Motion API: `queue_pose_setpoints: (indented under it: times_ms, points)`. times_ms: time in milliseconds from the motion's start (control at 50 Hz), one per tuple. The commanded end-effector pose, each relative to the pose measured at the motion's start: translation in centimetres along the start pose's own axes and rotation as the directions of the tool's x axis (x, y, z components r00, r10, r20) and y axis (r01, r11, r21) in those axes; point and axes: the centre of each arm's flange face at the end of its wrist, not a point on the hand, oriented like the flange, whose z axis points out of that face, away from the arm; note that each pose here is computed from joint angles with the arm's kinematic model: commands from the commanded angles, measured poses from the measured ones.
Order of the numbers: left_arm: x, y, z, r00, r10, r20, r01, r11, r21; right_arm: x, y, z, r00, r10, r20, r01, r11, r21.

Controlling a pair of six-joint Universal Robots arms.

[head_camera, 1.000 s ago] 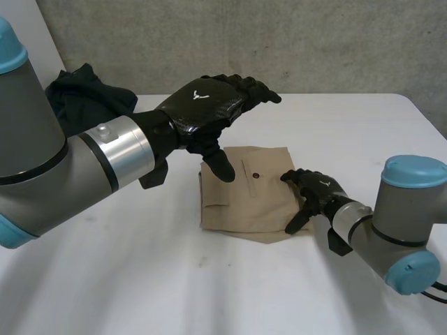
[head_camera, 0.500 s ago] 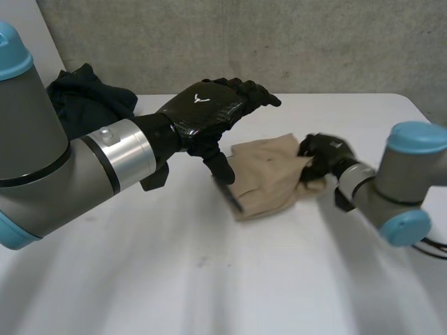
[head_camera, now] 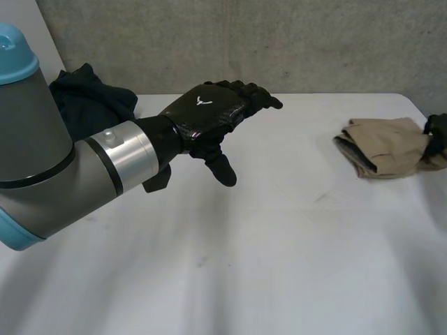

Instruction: Fold the laundry.

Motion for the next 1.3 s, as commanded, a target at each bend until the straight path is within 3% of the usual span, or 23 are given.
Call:
queue_pose_setpoints:
  times_ms: [20,260,400,600,680,700,780,840,920,940,1000,1020,1060,1120,1160,1240,1300]
  points:
    - [0.1,0.1,0.0,1.000,-0.001,-0.002,0.001,1.000,-0.004,2.4,1.1,0.9,0.991,-0.113,-0.070,0.113,0.994,0.004]
    - [0.1,0.4,0.1,1.000,-0.007,-0.003,0.007,1.000,-0.011,4.3,1.8,1.4,0.969,-0.188,-0.161,0.189,0.982,-0.008]
    - [0.2,0.6,0.2,1.000,-0.010,-0.007,0.010,1.000,-0.016,6.7,1.7,1.5,0.917,-0.254,-0.308,0.256,0.966,-0.032]
    - [0.5,0.8,-0.1,1.000,-0.017,-0.012,0.017,1.000,-0.026,7.8,0.0,-2.8,0.891,-0.389,-0.234,0.356,0.919,-0.170]
    - [0.4,1.0,-0.2,1.000,-0.018,-0.006,0.018,0.999,-0.030,8.4,-3.0,-4.7,0.793,-0.548,-0.265,0.525,0.836,-0.157]
    - [0.3,1.0,-0.2,1.000,-0.019,-0.005,0.019,0.999,-0.032,8.5,-4.9,-5.3,0.734,-0.609,-0.300,0.598,0.789,-0.138]
    - [-0.1,0.8,-0.3,1.000,-0.014,0.010,0.014,1.000,-0.024,8.9,-9.0,-6.9,0.616,-0.682,-0.394,0.706,0.700,-0.108]
    - [-1.7,0.0,-0.6,0.997,0.004,0.073,-0.004,1.000,-0.001,7.8,-11.5,-7.6,0.596,-0.670,-0.444,0.728,0.683,-0.053]
    - [-5.8,-1.5,-1.1,0.968,0.049,0.248,-0.067,0.996,0.063,1.4,-16.1,-9.8,0.657,-0.604,-0.451,0.727,0.667,0.165]
    - [-7.7,-2.1,-1.2,0.943,0.068,0.325,-0.105,0.990,0.096,-1.9,-16.8,-11.0,0.709,-0.581,-0.400,0.696,0.670,0.259]
    - [-11.0,-2.8,-1.6,0.889,0.091,0.448,-0.166,0.977,0.131,-6.7,-17.1,-13.2,0.782,-0.564,-0.265,0.622,0.679,0.391]
    - [-13.7,-2.5,-2.0,0.847,0.100,0.522,-0.194,0.973,0.128,-9.6,-16.9,-14.9,0.812,-0.563,-0.152,0.561,0.684,0.466]
    - [-16.6,-1.7,-2.4,0.807,0.108,0.581,-0.208,0.972,0.107,-12.1,-16.5,-16.9,0.825,-0.564,-0.039,0.497,0.691,0.525]
    - [-21.0,0.4,-3.0,0.745,0.158,0.648,-0.233,0.972,0.031,-16.5,-15.2,-21.0,0.803,-0.568,0.182,0.369,0.713,0.596]
    - [-23.2,1.8,-3.2,0.715,0.193,0.672,-0.246,0.969,-0.016,-19.2,-13.1,-23.7,0.751,-0.574,0.327,0.302,0.739,0.602]
    - [-28.1,6.2,-3.7,0.656,0.278,0.701,-0.259,0.956,-0.137,-22.0,-10.0,-26.7,0.675,-0.583,0.453,0.268,0.765,0.585]
    - [-30.8,9.5,-4.1,0.625,0.354,0.696,-0.274,0.934,-0.229,-22.7,-8.7,-27.7,0.657,-0.580,0.482,0.276,0.780,0.562]
